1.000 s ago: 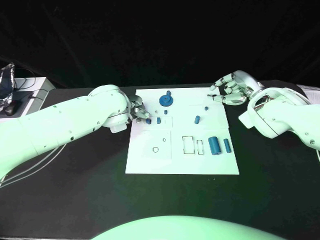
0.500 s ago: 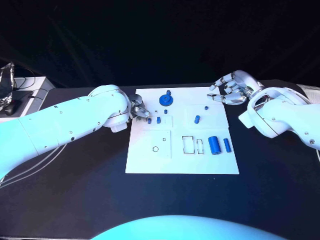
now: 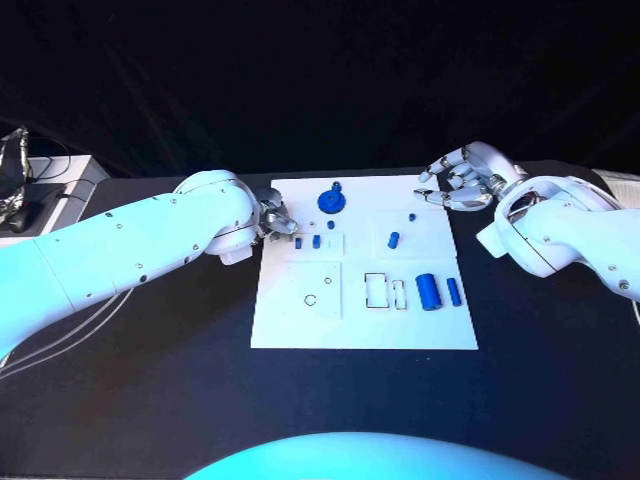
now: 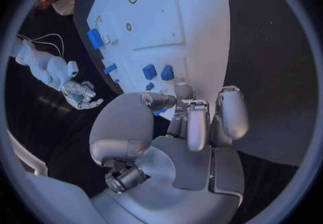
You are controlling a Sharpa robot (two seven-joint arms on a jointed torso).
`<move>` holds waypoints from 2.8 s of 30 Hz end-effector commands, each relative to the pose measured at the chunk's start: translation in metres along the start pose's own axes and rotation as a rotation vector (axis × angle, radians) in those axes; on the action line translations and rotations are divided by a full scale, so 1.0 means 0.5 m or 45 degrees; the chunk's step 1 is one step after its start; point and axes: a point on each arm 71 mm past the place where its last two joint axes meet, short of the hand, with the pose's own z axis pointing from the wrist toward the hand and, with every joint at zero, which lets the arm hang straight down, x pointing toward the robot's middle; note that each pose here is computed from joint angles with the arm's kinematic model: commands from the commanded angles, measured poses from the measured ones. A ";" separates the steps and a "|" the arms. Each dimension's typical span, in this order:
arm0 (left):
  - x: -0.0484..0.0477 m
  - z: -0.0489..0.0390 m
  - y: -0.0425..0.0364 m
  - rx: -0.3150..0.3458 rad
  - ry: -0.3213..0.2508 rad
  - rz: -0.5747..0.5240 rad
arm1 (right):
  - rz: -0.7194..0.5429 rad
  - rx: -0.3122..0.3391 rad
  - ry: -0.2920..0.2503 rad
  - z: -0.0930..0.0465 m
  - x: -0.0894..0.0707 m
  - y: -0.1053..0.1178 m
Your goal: Assemble the parts on the task board
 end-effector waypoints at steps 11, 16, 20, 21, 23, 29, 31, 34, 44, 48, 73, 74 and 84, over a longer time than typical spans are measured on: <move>-0.062 -0.024 -0.043 0.495 -0.269 -0.355 | -0.014 -0.020 -0.015 0.000 -0.005 -0.003; -0.068 -0.027 -0.066 0.645 -0.364 -0.286 | -0.013 -0.023 -0.022 0.001 -0.007 -0.004; -0.053 -0.018 -0.083 0.709 -0.378 -0.141 | -0.013 -0.030 -0.024 0.002 -0.006 -0.002; -0.049 -0.016 -0.086 0.716 -0.377 -0.117 | -0.013 -0.031 -0.024 0.002 -0.006 -0.002; -0.038 -0.009 -0.093 0.735 -0.375 -0.042 | -0.013 -0.039 -0.025 0.003 -0.005 0.000; -0.014 0.008 -0.109 0.759 -0.380 0.134 | -0.010 -0.060 -0.026 0.004 -0.004 0.003; -0.010 0.013 -0.112 0.756 -0.383 0.188 | -0.008 -0.065 -0.027 0.004 -0.004 0.004; -0.004 0.019 -0.114 0.746 -0.376 0.257 | -0.007 -0.073 -0.032 0.004 -0.004 0.005; 0.008 0.030 -0.119 0.686 -0.339 0.375 | -0.011 -0.100 -0.051 0.005 -0.005 0.010; 0.010 0.033 -0.121 0.669 -0.331 0.401 | -0.012 -0.110 -0.058 0.005 -0.005 0.012; 0.015 0.045 -0.126 0.607 -0.316 0.435 | 0.050 -0.210 -0.161 0.006 -0.015 0.024; 0.015 0.046 -0.126 0.606 -0.316 0.435 | 0.054 -0.212 -0.161 0.006 -0.014 0.024; 0.018 0.051 -0.126 0.587 -0.292 0.442 | 0.065 -0.216 -0.159 0.007 -0.014 0.025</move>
